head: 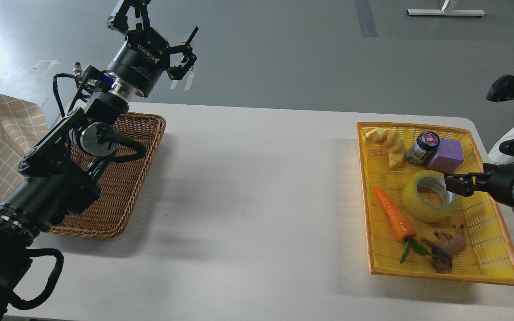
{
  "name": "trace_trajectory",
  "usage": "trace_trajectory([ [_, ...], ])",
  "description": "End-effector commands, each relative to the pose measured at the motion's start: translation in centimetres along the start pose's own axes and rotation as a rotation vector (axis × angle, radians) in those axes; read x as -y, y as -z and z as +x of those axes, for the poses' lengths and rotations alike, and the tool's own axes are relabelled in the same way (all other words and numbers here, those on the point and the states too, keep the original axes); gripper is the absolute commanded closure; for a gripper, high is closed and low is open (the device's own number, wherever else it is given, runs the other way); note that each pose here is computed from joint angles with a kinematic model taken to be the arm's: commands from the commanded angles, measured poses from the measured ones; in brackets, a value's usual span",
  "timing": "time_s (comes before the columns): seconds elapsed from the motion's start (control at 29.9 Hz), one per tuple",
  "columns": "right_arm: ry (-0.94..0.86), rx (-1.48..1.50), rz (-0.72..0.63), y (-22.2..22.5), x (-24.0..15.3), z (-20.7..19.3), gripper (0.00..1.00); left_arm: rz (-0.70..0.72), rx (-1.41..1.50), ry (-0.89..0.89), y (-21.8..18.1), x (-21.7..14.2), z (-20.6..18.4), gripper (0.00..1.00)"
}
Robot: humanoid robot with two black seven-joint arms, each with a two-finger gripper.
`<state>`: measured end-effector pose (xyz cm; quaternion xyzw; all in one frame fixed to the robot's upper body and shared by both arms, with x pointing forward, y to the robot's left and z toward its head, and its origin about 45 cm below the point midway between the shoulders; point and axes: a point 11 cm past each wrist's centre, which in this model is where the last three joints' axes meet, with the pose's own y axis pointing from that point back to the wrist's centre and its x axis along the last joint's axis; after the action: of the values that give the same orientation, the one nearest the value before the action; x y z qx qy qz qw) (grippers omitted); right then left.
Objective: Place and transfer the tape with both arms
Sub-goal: 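Insert the right gripper into the tape roll's hole and grip it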
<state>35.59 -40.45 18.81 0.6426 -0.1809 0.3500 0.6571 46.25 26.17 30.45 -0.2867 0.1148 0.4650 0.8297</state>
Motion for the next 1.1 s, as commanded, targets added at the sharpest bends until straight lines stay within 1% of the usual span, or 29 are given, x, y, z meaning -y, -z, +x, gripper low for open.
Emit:
trace_trajectory([
  [0.0,0.005,0.012,-0.005,-0.1,0.5,-0.3,0.08,0.0,-0.001,0.001,0.0,0.0,0.0,0.02],
  [0.13,0.011,0.007,-0.002,0.3,0.8,-0.6,0.11,0.0,-0.002,-0.001,0.1,0.0,0.0,0.02],
  [0.17,0.015,0.0,-0.002,0.4,1.0,-0.8,0.14,0.0,-0.002,-0.001,0.1,0.0,0.0,0.02],
  [0.43,0.023,0.001,0.007,1.0,1.7,-1.2,0.15,0.002,0.0,-0.001,0.1,-0.1,0.0,0.02],
  [0.53,0.041,-0.008,0.016,1.5,2.0,-1.8,0.18,-0.001,0.001,-0.002,0.0,-0.1,0.1,0.02],
  [0.6,0.045,-0.012,0.022,1.7,2.1,-2.0,0.19,-0.001,0.001,-0.002,0.0,-0.1,0.1,0.02],
  [0.63,0.047,-0.013,0.027,2.0,2.2,-2.1,0.22,0.002,0.001,-0.001,0.0,-0.1,0.1,0.02],
  [0.74,0.05,-0.009,0.025,1.9,2.3,-2.2,0.23,0.0,0.001,-0.002,0.0,-0.1,0.1,0.02],
  [0.84,0.053,-0.007,0.02,1.8,2.3,-2.3,0.34,0.002,0.001,-0.001,0.0,-0.1,0.1,0.02],
  [0.87,0.053,-0.007,0.02,1.8,2.3,-2.3,0.34,0.002,0.001,-0.001,0.0,-0.1,0.1,0.02],
  [1.0,0.062,-0.002,0.011,1.4,2.4,-2.6,0.43,0.003,0.0,0.0,0.1,-0.1,0.0,0.02],
  [1.07,0.067,0.003,0.005,1.3,2.5,-2.7,0.43,0.003,0.001,-0.001,0.1,-0.1,0.0,0.02],
])
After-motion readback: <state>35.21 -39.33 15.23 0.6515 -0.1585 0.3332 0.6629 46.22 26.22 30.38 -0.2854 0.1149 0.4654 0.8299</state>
